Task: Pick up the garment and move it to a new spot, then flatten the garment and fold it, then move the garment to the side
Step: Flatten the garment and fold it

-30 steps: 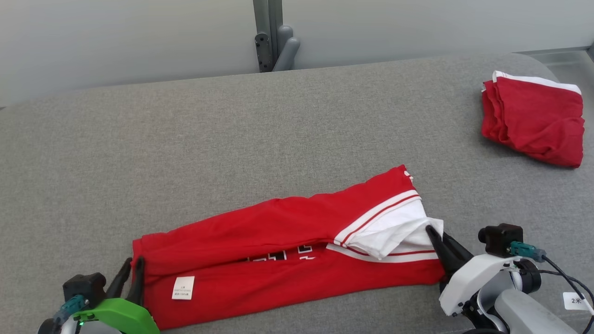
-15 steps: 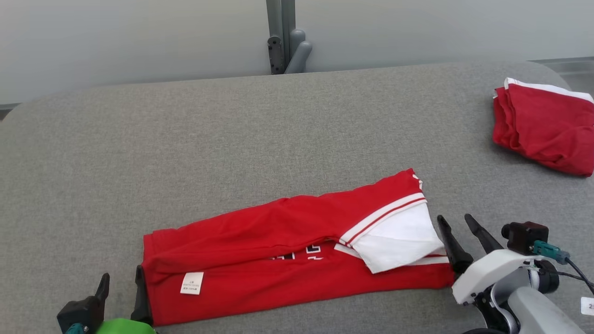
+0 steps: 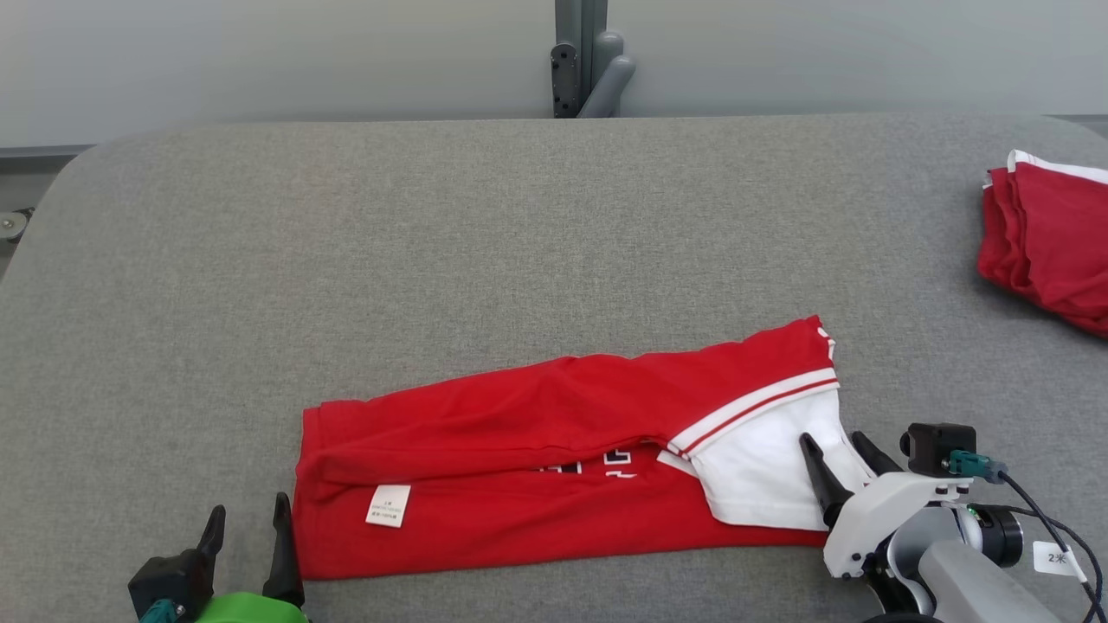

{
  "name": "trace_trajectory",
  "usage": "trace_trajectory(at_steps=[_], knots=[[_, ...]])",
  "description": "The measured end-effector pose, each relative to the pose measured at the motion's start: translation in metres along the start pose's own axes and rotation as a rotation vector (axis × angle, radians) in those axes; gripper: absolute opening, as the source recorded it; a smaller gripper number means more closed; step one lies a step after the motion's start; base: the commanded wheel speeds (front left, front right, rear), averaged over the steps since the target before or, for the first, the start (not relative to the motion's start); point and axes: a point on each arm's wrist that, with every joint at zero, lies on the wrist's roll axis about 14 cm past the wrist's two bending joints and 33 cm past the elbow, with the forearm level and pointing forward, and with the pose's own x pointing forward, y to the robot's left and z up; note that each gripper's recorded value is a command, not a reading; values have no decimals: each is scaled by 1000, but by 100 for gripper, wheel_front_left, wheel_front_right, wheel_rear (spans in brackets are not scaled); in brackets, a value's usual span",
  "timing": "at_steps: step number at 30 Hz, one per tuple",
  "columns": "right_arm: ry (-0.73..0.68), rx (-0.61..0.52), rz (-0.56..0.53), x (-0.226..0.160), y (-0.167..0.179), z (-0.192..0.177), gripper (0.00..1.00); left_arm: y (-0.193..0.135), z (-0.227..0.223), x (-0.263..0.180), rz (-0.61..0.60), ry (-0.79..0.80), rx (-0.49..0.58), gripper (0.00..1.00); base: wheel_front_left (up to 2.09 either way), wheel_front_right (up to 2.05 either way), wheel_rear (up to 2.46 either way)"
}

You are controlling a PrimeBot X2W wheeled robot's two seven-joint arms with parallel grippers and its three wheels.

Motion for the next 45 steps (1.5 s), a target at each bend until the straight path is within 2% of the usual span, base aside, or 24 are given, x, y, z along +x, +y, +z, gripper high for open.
trace_trajectory(at_steps=[6,7,8,9,13,17,24,28,32,38,45], knots=[[47,15,13,10,9,-8,100,5,-1,0,13,3,2,100,0,0,0],[50,21,16,11,11,-9,80,5,-1,0,15,3,2,100,0,0,0],[57,27,19,12,12,-10,32,6,-1,0,15,3,4,100,0,0,0],[67,25,24,13,14,-11,0,6,0,0,16,3,6,100,0,0,0],[79,36,31,15,17,-14,0,7,0,0,17,3,8,100,0,0,0],[43,55,-3,16,5,-6,0,6,-1,0,14,5,8,100,0,0,0],[-50,53,-172,3,-64,28,0,-3,0,3,-14,3,6,100,0,0,0],[-119,19,-180,-1,-73,51,0,-9,-2,5,-32,10,-5,100,0,0,0],[-180,-47,-86,-3,-42,64,0,-21,-7,6,-64,26,-12,100,0,0,0],[-251,-96,161,-8,46,78,0,-43,-8,8,-130,32,-17,100,0,0,0],[-129,-117,465,-20,150,52,0,-63,-8,4,-192,31,-18,100,0,0,0]])
